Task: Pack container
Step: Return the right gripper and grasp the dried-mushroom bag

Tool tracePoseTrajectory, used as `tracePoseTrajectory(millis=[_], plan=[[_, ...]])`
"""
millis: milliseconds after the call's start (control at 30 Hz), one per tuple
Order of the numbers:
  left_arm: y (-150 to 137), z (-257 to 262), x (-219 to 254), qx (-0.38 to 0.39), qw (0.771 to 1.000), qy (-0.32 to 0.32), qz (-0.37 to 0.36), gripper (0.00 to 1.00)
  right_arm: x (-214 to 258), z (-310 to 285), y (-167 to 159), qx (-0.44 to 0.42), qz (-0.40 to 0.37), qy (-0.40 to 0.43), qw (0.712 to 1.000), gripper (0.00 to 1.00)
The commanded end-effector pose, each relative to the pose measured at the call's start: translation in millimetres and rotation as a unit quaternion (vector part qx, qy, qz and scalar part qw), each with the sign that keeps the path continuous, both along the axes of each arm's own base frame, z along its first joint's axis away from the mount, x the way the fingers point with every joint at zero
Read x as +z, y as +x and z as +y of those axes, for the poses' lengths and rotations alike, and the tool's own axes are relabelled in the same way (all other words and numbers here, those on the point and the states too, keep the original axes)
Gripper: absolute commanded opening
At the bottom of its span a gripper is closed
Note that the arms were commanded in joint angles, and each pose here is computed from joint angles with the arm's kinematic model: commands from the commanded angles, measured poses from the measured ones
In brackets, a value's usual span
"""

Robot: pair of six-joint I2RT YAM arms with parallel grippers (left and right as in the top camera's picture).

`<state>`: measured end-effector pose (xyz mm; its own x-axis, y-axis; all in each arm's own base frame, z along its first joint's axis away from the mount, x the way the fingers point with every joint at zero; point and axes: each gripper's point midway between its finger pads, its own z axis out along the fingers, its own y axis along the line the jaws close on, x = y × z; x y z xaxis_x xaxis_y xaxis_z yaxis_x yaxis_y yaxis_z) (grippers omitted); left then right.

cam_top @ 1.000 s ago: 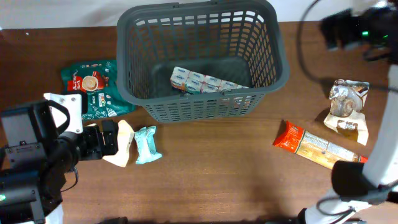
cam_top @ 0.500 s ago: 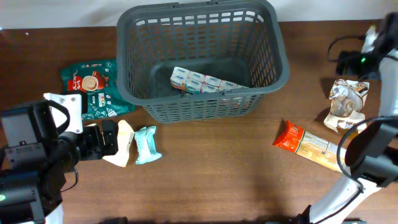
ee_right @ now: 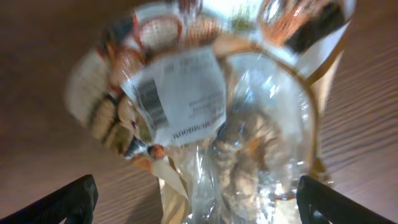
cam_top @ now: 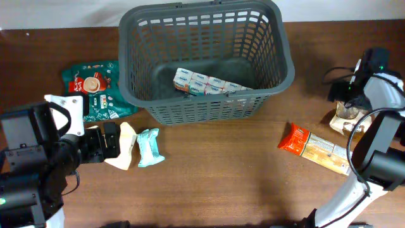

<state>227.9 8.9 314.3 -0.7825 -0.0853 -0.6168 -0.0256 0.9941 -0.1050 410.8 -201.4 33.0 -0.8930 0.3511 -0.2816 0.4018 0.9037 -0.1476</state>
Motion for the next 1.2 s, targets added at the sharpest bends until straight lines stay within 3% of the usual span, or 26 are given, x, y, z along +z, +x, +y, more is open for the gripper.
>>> tracePoseTrajectory(millis=[0,133,200,500,633,767,900,1167], plan=[[0,-1,1,-0.007,1.0,0.0,-0.004,0.99,-12,-8,-16,-0.022,0.012,-0.006,1.0,0.99],[0,-1,1,-0.007,1.0,0.0,-0.004,0.99,-22,-11,-25,-0.029,0.017,0.001,0.999,1.0],[0,-1,1,-0.007,1.0,0.0,-0.004,0.99,-25,-11,-28,-0.031,0.018,0.004,0.999,0.94],[0,-1,1,-0.007,1.0,0.0,-0.004,0.99,-30,-5,-31,-0.046,0.017,0.023,0.999,0.26],[0,-1,1,-0.007,1.0,0.0,-0.004,0.99,-31,2,-31,-0.049,0.015,0.044,0.998,0.06],[0,-1,1,-0.007,1.0,0.0,-0.004,0.99,-17,6,-28,-0.071,0.012,0.065,0.995,0.04],[0,-1,1,-0.007,1.0,0.0,-0.004,0.99,33,15,-4,-0.055,-0.027,0.102,0.993,0.03],[0,-1,1,-0.007,1.0,0.0,-0.004,0.99,234,49,55,0.027,-0.209,0.102,0.972,0.04]])
